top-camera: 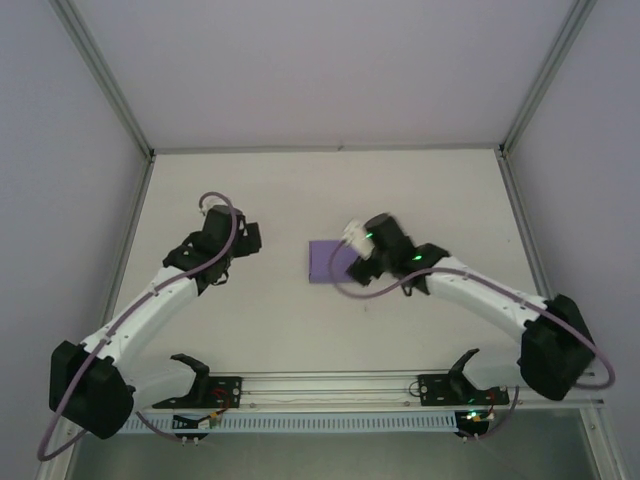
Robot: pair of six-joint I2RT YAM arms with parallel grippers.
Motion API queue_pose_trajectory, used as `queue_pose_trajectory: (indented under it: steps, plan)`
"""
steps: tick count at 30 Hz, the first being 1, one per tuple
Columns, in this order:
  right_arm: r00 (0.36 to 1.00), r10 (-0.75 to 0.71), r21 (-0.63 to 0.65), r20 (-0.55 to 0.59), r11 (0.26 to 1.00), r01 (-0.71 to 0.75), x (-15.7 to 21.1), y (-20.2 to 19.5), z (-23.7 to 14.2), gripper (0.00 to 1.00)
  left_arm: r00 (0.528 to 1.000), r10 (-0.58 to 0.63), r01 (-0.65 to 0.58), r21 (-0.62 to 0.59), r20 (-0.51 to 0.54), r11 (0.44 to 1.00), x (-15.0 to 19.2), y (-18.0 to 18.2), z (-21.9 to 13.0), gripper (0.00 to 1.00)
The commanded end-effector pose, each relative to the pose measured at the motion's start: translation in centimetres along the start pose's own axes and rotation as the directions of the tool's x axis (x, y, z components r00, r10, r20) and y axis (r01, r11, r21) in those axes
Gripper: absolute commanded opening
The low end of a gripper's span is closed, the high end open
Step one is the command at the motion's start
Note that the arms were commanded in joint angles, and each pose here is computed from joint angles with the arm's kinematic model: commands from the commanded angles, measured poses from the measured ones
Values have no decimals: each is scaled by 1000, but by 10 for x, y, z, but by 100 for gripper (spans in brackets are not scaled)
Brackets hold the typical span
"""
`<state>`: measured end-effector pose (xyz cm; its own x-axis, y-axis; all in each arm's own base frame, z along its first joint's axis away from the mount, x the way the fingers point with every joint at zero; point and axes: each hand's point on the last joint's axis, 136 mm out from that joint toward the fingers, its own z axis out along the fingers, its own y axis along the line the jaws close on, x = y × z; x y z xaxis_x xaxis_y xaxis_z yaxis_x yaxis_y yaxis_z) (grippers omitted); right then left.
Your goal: Assemble paper box
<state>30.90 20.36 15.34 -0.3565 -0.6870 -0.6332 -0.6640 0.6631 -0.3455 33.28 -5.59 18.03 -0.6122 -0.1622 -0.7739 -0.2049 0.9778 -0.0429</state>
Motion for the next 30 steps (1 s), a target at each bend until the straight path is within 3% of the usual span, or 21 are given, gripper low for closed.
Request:
queue_pose_trajectory:
  steps: [1,4,6,8,12,19,20,21,24,25,27,30]
  plan:
    - [903,402,103,148,902,-419,14,-67,-5,100,992,-40,47,-56,120,997,-25,27,23,100]
    - [800,566,166,200,785,-597,49,-112,-10,100,989,-51,68,-115,140,991,-28,51,44,100]
    - [747,625,193,225,723,-663,70,-127,-10,100,984,-95,107,-75,148,991,-26,55,59,100]
    - [731,640,229,237,694,-683,88,-133,-5,100,980,-90,99,-40,179,994,-25,56,70,100]
    - [674,684,324,280,593,-737,123,-150,1,100,958,-80,107,-86,274,991,-19,73,84,100]
    - [628,633,212,452,608,-765,117,-153,13,100,959,-82,94,-30,270,995,16,74,111,100]
    - [627,608,199,487,622,-757,114,-155,14,100,946,-67,74,-11,318,997,13,70,112,100]
    - [655,578,199,487,657,-727,111,-154,17,100,961,-41,30,44,272,999,20,57,114,100]
    - [655,602,146,456,676,-723,124,-148,44,100,963,-16,-7,83,269,997,25,49,121,100]
    - [643,579,148,501,674,-723,119,-156,44,100,958,-9,-16,84,285,996,24,48,122,100]
    - [624,651,144,432,633,-761,129,-159,45,100,961,-1,-27,99,275,995,26,44,122,100]
    - [617,647,157,449,622,-767,132,-161,44,100,960,1,-29,97,279,995,26,44,122,100]
